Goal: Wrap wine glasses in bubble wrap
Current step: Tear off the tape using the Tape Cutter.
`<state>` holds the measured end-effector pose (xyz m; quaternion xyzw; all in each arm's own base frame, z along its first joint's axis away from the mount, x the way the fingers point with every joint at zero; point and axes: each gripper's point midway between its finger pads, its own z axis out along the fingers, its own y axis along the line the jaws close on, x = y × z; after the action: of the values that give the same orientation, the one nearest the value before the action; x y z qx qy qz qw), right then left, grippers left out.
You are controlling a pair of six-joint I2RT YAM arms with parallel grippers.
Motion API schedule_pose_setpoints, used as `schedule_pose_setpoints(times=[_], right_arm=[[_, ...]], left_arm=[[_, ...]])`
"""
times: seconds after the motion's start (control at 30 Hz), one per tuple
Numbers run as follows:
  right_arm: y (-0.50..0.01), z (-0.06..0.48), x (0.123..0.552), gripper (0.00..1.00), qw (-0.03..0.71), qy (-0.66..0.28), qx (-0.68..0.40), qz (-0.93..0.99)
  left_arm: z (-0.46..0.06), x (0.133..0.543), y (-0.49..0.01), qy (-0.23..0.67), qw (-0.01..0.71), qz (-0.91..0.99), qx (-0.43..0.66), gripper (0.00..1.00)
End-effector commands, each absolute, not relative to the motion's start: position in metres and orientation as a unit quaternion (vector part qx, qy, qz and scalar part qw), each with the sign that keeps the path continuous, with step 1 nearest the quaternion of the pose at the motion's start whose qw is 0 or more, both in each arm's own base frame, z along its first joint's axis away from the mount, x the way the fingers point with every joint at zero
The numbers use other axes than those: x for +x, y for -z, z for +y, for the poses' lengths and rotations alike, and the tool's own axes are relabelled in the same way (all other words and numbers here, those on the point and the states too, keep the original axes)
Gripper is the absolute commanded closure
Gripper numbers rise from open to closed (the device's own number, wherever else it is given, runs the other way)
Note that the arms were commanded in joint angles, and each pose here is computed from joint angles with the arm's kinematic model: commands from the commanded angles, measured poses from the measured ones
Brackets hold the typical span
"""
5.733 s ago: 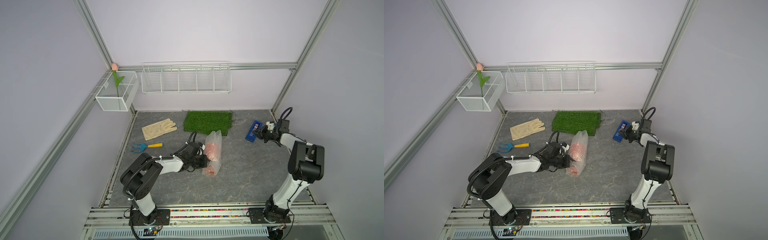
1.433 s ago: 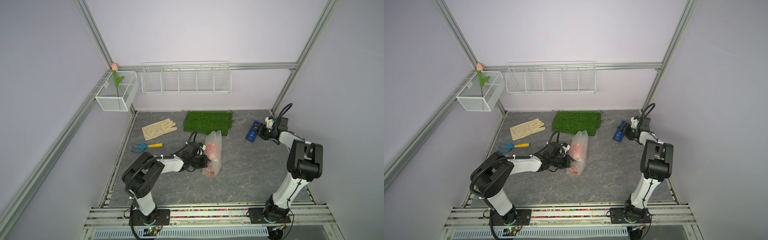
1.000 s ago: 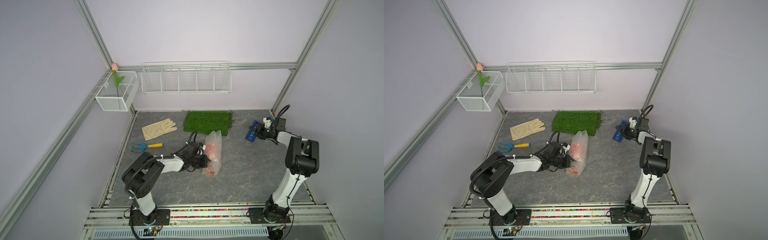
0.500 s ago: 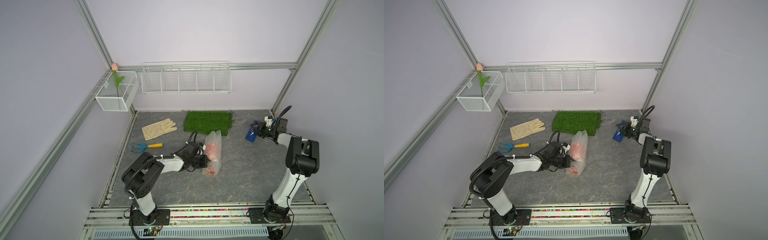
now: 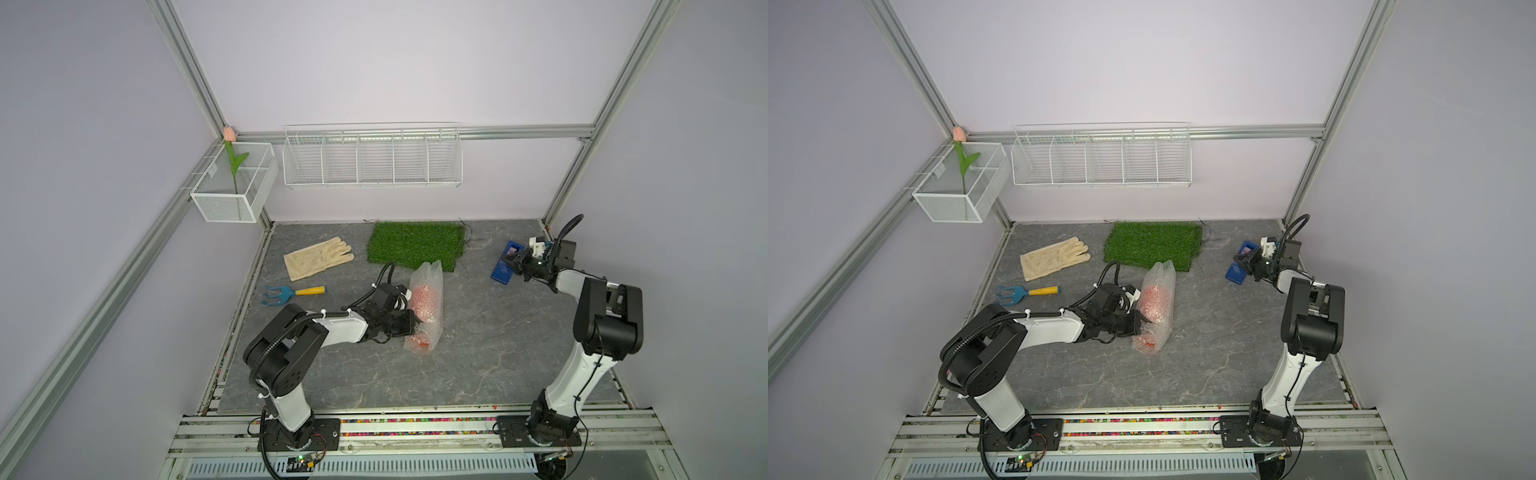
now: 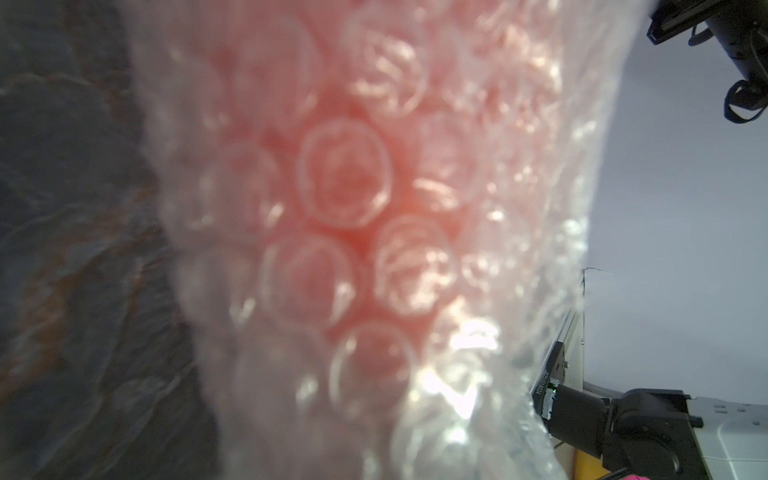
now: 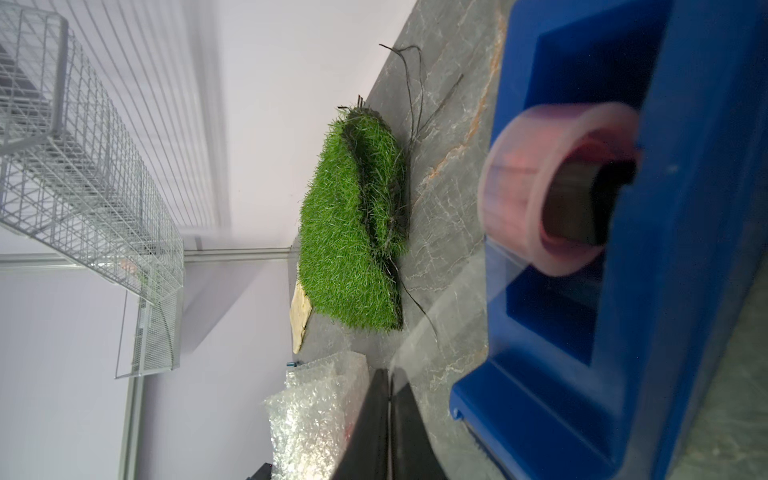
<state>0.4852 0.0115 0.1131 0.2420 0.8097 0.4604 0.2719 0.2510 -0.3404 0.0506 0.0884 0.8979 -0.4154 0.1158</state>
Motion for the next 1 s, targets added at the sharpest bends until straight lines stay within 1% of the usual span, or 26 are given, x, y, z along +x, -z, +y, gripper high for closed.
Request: schedule_pose_setpoints(times=[0.0, 0.33, 0.5, 0.7, 0.97], right_arm=[[-0.113, 0.010, 0.474, 0.93, 0.265, -0.449, 0.249, 0.817], [-0.117, 0.013, 0.457, 0.93, 0.279, -0.434, 0.251, 0.819], [-0.112, 0.018, 0.447, 0.93, 0.274, -0.438, 0.253, 0.818], [-0.099, 0.028, 0.437, 0.93, 0.258, -0.449, 0.250, 0.818], [-0.065, 0.028, 0.434, 0.93, 0.230, -0.440, 0.269, 0.825]], left_arm=[[-0.314, 0.239, -0.013, 0.350, 0.081, 0.931, 0.062, 0.80], [-0.312, 0.238, -0.013, 0.350, 0.081, 0.931, 0.062, 0.78], [-0.312, 0.237, -0.013, 0.350, 0.081, 0.931, 0.062, 0.76], [-0.312, 0.237, -0.013, 0.351, 0.081, 0.931, 0.062, 0.75], [-0.312, 0.236, -0.012, 0.351, 0.080, 0.931, 0.061, 0.74]])
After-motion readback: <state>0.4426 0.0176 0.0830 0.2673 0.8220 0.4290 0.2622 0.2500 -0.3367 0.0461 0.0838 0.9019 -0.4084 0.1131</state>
